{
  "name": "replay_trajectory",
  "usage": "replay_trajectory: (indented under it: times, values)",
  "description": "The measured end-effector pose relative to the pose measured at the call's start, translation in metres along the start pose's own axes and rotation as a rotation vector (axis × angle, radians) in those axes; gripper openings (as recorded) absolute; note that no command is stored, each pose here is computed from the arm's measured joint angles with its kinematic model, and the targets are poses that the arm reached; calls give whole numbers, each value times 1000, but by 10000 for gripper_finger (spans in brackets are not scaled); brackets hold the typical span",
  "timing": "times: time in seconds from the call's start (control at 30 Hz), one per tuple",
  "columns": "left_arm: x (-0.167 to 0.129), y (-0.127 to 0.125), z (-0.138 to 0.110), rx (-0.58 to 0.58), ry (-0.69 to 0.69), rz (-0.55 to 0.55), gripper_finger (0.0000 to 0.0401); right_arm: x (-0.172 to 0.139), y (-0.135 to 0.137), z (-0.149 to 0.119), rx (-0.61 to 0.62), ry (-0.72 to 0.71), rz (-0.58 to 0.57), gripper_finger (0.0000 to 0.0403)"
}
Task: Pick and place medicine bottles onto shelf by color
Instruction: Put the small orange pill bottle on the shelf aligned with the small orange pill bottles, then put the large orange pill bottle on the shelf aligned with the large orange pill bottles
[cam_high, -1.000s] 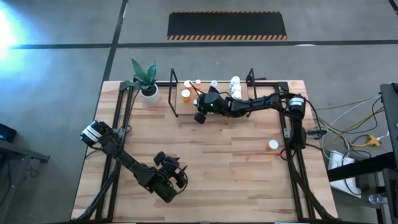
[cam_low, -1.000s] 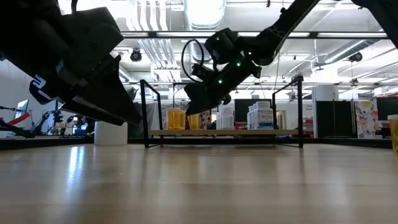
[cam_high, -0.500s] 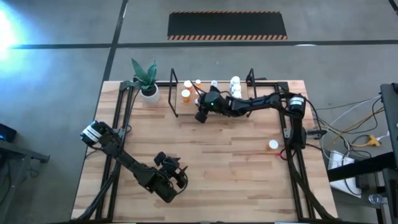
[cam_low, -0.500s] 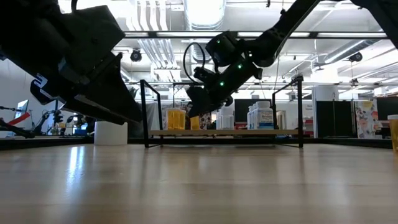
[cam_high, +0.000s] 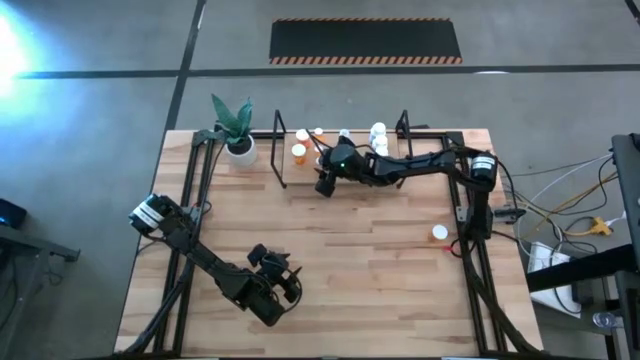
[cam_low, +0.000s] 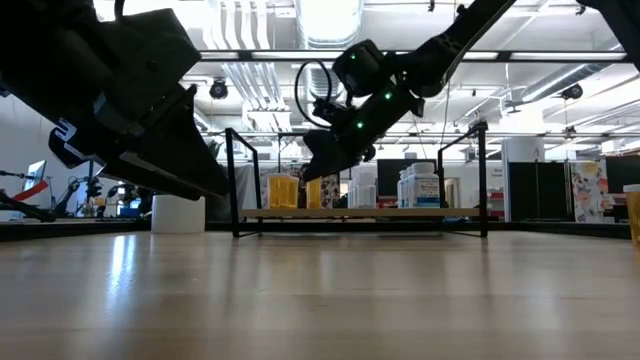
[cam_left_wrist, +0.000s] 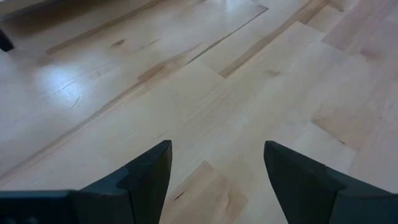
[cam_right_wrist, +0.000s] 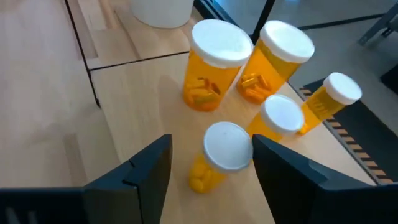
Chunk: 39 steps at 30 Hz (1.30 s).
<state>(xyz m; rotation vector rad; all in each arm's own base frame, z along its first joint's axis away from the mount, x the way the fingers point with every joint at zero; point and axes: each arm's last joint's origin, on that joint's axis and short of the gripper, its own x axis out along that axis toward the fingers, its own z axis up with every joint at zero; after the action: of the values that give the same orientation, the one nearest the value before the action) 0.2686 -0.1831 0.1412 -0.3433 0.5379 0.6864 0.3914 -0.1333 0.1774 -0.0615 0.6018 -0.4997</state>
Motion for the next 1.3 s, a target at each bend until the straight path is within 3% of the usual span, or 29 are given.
replay_trajectory:
  times: [0.23, 0.37, 0.6, 0.8, 0.93, 1.3]
  values:
    - [0, 0, 0, -1, -1, 0, 238, -23, -6, 18, 3, -20, 11, 210]
    - [0, 0, 0, -1, -1, 0, 238, -46, -6, 31, -2, -34, 79, 210]
    - [0, 0, 0, -1, -3, 0, 238, -128, 23, 38, -119, 126, 237, 210]
    - [0, 0, 0, -2, -11, 2, 238, -215, 49, 13, -160, 420, 347, 210]
    - [0, 0, 1, -2, -40, 9, 238, -255, 48, -18, -80, 630, 304, 210]
    - [0, -1, 2, 10, -56, 8, 238, -290, 20, -99, 199, 908, 78, 230]
